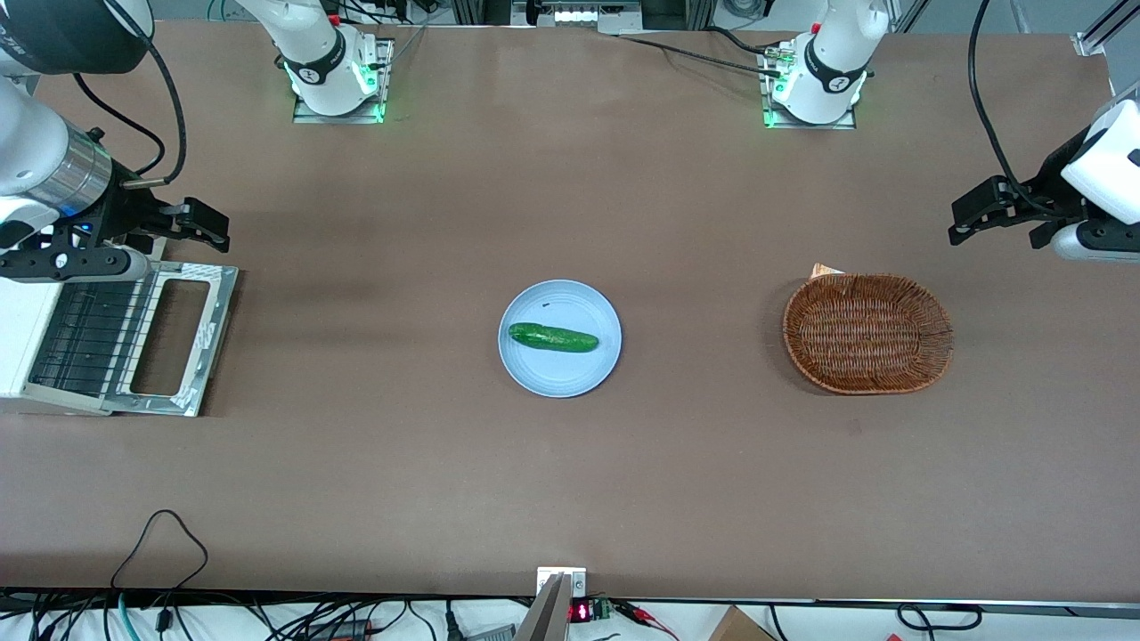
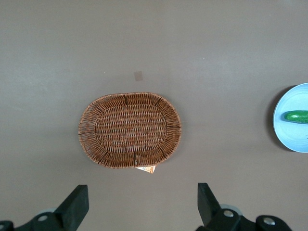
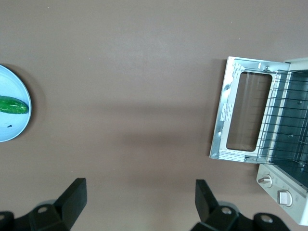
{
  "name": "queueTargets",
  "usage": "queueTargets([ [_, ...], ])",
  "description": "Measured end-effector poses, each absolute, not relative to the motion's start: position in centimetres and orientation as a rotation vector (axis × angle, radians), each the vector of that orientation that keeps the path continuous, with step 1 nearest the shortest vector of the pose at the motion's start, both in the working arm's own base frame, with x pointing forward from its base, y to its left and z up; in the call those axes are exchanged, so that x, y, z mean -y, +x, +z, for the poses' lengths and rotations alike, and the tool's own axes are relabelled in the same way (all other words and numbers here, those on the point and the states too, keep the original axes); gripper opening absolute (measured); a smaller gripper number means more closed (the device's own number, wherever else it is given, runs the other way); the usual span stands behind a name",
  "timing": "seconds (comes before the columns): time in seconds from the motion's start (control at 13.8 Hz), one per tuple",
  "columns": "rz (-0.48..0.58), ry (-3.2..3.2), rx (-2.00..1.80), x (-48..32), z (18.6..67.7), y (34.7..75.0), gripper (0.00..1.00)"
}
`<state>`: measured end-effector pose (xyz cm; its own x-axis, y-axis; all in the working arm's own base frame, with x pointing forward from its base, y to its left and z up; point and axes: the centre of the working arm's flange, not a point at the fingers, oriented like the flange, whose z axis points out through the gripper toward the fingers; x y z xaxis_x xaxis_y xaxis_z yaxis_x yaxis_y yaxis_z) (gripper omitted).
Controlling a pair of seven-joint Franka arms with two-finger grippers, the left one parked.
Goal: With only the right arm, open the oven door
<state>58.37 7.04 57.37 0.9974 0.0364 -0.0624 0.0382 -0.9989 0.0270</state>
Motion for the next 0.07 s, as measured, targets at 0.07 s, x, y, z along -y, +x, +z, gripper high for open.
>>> queueTargets([
  [0.07,-0.096,3.111,-0.058,-7.04,57.38,58.37,1.0],
])
